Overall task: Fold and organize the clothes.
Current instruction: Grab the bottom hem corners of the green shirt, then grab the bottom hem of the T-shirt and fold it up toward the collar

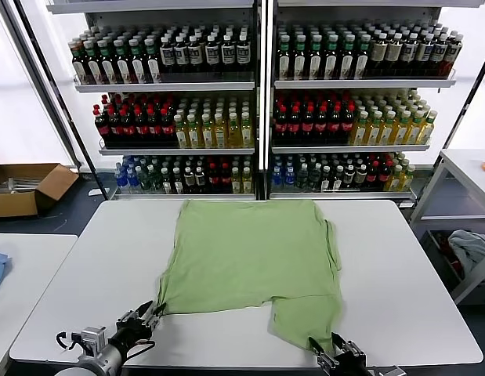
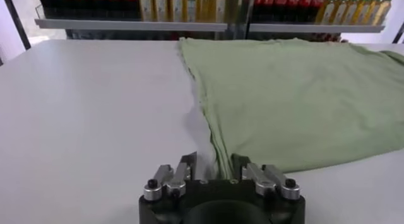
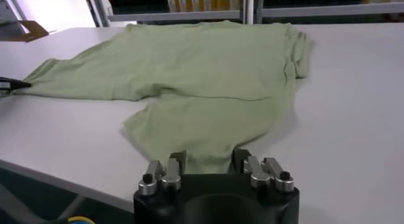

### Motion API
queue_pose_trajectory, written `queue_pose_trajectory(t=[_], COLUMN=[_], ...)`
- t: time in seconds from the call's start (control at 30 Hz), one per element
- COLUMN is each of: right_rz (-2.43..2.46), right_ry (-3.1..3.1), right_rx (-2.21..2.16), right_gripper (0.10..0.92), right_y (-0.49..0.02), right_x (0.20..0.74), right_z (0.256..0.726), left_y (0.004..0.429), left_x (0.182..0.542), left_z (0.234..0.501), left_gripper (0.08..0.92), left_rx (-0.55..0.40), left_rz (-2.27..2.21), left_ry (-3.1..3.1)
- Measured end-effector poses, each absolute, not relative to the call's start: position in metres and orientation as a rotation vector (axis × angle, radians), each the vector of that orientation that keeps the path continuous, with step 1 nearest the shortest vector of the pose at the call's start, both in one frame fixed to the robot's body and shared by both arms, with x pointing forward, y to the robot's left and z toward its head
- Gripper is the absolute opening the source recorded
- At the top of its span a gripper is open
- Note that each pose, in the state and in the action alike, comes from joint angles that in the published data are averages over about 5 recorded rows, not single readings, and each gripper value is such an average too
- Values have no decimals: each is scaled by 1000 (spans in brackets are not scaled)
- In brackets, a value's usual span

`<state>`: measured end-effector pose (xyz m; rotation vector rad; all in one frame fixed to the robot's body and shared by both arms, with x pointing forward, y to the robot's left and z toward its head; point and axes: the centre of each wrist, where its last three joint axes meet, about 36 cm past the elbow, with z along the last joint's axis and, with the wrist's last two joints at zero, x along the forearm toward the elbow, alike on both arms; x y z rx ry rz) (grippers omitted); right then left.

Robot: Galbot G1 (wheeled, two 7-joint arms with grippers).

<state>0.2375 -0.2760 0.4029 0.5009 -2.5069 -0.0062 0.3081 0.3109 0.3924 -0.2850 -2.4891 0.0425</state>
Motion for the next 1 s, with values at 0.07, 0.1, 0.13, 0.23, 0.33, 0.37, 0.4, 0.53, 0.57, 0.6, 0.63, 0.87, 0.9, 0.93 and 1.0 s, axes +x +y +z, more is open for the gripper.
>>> queue_pose_trajectory(t=[0.07,0.1,0.13,0.23,0.33,0.37,0.4,0.53,0.57,0.6,0.63,0.87,0.9,0.93,1.0], right_rz=[-10,-13,-17,-33,-56,-66,-76,-123,-136,-149,-161,-239,-252,-265,-292], right_ry=[-2512,-2515,-2519,-2538,-2571,-2586,-2600,-2657,-2670,-2682,-2693,-2746,-2751,-2756,-2765], right_rx=[509,514,520,543,579,594,608,668,681,695,707,774,781,787,798], right_gripper=[265,239,204,132,106,106,106,106,106,106,106,106,106,106,106], right_y=[-276,-276,-276,-276,-278,-279,-280,-284,-285,-286,-287,-293,-294,-294,-293], right_x=[238,238,238,237,236,235,235,231,230,228,226,210,208,206,202], right_z=[401,400,399,396,394,393,393,394,395,395,395,396,396,395,395], left_y=[309,308,307,305,305,305,305,304,303,303,302,301,301,301,301], left_x=[307,307,306,305,304,304,303,299,297,296,294,280,277,275,270], left_z=[392,391,391,391,392,392,393,395,396,398,399,419,422,425,431], left_gripper=[238,212,179,117,97,96,94,86,85,85,85,84,84,84,84], left_rx=[-291,-294,-298,-302,-299,-298,-296,-293,-292,-290,-289,-287,-286,-285,-280], left_rz=[46,48,50,55,59,59,61,68,70,72,75,78,78,80,85], left_ry=[-2484,-2482,-2480,-2478,-2481,-2484,-2487,-2500,-2505,-2509,-2514,-2562,-2568,-2574,-2586])
